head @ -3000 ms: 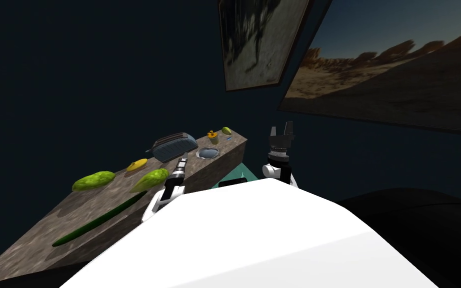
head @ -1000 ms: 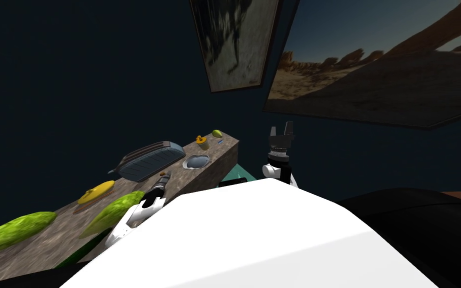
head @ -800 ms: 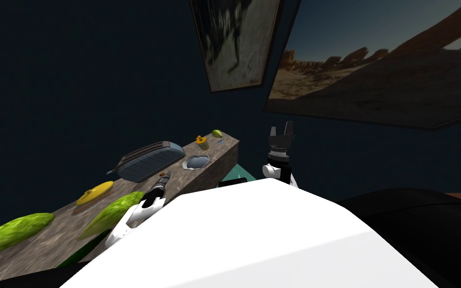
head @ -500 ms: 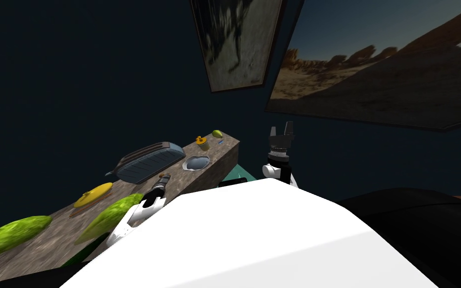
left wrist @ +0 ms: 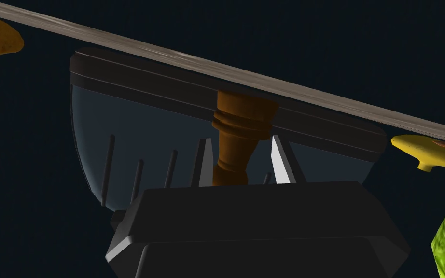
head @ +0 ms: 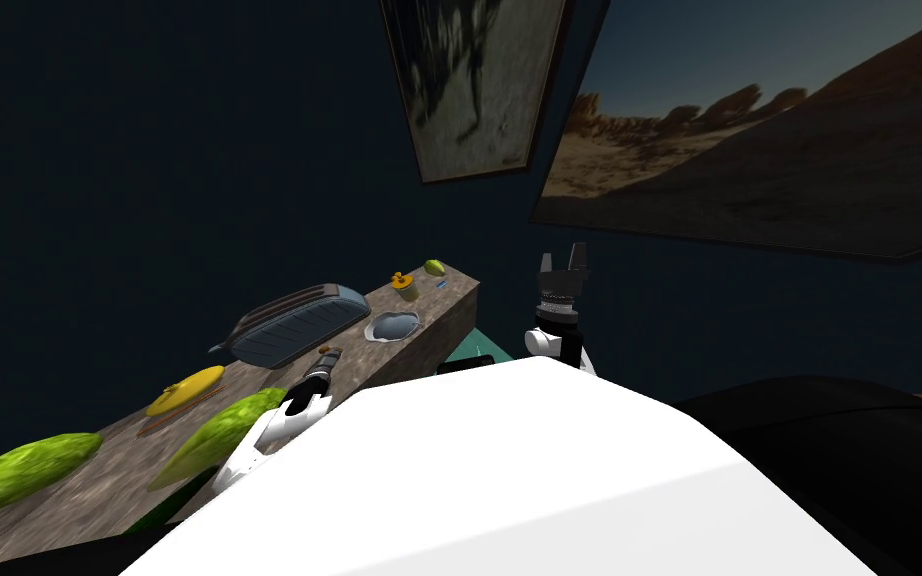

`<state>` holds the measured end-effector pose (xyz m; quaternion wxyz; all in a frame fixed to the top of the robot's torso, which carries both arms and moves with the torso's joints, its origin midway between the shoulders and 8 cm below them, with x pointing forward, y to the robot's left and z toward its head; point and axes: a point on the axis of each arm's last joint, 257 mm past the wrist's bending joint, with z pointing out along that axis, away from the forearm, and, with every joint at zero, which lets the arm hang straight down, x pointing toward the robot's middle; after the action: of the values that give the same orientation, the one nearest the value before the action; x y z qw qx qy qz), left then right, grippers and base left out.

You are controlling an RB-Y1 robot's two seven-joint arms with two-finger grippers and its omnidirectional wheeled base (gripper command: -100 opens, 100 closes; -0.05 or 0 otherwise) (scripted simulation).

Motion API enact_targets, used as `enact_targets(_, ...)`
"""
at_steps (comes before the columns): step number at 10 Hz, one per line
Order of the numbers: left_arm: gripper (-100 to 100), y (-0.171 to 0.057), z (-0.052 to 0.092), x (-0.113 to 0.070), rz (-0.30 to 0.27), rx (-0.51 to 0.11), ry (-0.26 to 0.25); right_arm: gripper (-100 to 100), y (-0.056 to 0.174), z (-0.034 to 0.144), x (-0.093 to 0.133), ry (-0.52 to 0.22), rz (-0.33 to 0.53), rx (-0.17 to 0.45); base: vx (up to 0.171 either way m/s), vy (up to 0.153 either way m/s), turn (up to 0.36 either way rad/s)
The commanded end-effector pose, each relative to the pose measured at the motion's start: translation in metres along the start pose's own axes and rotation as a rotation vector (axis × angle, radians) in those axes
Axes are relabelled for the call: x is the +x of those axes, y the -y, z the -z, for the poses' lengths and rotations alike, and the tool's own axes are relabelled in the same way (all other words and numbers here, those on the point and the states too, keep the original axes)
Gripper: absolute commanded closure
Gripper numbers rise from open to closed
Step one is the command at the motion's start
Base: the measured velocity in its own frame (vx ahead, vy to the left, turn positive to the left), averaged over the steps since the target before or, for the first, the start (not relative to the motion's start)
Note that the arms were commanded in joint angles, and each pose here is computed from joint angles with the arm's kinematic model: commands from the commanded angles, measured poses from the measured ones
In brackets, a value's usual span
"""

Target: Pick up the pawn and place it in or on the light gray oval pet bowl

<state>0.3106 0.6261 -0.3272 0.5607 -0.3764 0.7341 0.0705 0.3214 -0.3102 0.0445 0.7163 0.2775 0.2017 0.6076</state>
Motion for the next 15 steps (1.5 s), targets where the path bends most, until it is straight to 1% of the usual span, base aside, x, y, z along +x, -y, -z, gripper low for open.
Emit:
enact_targets(1, 100, 0.0, 0.0, 0.0, 0.0, 0.0, 0.0, 0, 0.0, 0.0, 0.0, 0.0, 0.0, 0.0, 0.0, 0.0, 0.0)
enact_targets(2, 0, 0.0, 0.0, 0.0, 0.0, 0.0, 0.0, 0, 0.0, 0.0, 0.0, 0.0, 0.0, 0.0, 0.0, 0.0, 0.0)
enact_targets(3, 100, 0.002, 0.001, -0.008, -0.004, 0.003, 0.007, 0, 0.0, 0.0, 0.0, 0.0, 0.0, 0.0, -0.07, -0.113, -0.051)
enact_targets(4, 100, 0.001, 0.003, -0.013, -0.006, 0.002, 0.01, 0, 0.0, 0.0, 0.0, 0.0, 0.0, 0.0, -0.08, -0.176, -0.029)
enact_targets(5, 100, 0.001, 0.006, -0.025, -0.011, -0.001, 0.017, 0, 0.0, 0.0, 0.0, 0.0, 0.0, 0.0, -0.088, -0.225, -0.028)
enact_targets(7, 100, 0.0, 0.01, -0.039, -0.017, -0.006, 0.026, 0, 0.0, 0.0, 0.0, 0.0, -0.001, 0.0, -0.065, -0.205, -0.012)
enact_targets(11, 100, 0.002, 0.019, -0.071, -0.03, -0.015, 0.046, 0, 0.0, 0.0, 0.0, 0.0, 0.0, 0.0, -0.062, -0.153, -0.007)
enact_targets(14, 100, 0.009, 0.027, -0.095, -0.042, -0.015, 0.059, 0, 0.0, 0.0, 0.0, 0.0, 0.0, 0.0, -0.06, -0.146, -0.001)
enact_targets(15, 100, 0.009, 0.027, -0.095, -0.042, -0.015, 0.059, 0, 0.0, 0.0, 0.0, 0.0, 0.0, 0.0, -0.035, -0.097, 0.001)
